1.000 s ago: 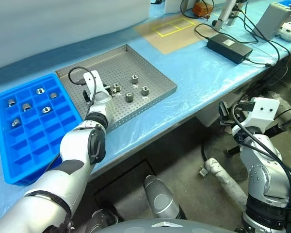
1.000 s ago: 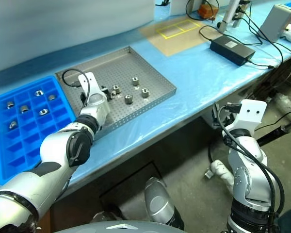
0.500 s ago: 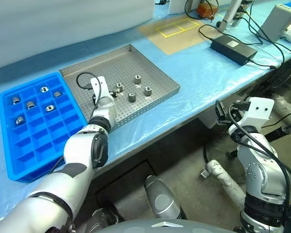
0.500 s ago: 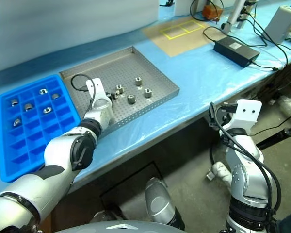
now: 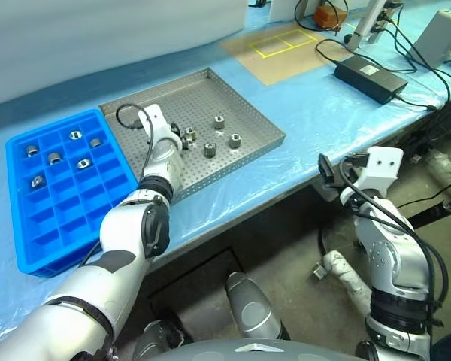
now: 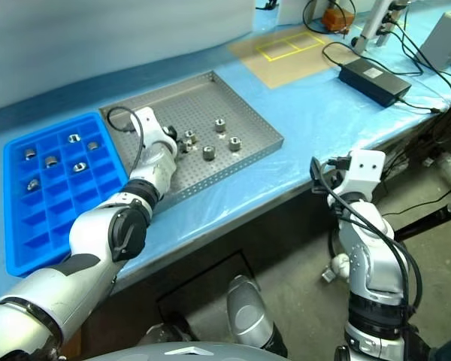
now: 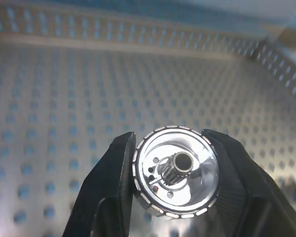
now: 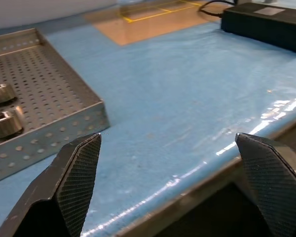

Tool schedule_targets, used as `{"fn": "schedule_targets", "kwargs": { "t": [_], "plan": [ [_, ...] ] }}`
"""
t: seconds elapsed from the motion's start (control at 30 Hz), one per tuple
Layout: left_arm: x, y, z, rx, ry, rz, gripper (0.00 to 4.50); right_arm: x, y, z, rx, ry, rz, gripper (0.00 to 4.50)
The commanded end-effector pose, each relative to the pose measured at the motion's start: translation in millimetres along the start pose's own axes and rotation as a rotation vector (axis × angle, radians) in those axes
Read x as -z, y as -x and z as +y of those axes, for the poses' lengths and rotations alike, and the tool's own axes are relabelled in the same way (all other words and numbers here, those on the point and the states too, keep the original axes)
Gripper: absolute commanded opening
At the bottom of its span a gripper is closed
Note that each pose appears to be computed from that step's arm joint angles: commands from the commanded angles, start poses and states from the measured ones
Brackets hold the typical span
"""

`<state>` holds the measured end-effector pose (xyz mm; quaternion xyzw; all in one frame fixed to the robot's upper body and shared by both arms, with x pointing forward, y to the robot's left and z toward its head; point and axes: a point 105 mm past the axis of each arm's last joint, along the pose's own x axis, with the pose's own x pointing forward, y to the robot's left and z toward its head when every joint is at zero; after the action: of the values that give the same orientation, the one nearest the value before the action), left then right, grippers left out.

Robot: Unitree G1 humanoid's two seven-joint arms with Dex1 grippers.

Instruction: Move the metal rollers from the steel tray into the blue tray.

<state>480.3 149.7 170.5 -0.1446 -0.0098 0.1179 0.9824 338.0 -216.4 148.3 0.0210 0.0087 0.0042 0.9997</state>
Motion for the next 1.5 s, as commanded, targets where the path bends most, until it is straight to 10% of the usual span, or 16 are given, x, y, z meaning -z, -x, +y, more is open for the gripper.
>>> {"fn": "schedule_targets", "kwargs": {
  "t": [0.03, 0.4, 1.1, 1.5],
  "plan": [
    [-43.0, -1.1, 8.8, -0.053, -0.061, -0.169, 1.79, -9.9, -14.1, 16.8, -0.084, 0.015, -0.039, 4.5],
    [-26.8, 38.1, 111.0, -0.31, -0.238, -0.167, 1.79, -10.0, -54.9, 71.7, -0.319, 0.015, -0.032, 4.5],
    [-32.8, 88.2, 44.9, 0.303, -0.301, -0.159, 1.79, -0.8, -67.6, 99.7, -0.412, -0.009, -0.015, 4.5],
    [-0.9, 69.9, 80.3, 0.131, -0.34, 0.02, 1.79, -1.1, -67.2, 97.6, -0.411, -0.005, -0.014, 4.5]
  ]
}}
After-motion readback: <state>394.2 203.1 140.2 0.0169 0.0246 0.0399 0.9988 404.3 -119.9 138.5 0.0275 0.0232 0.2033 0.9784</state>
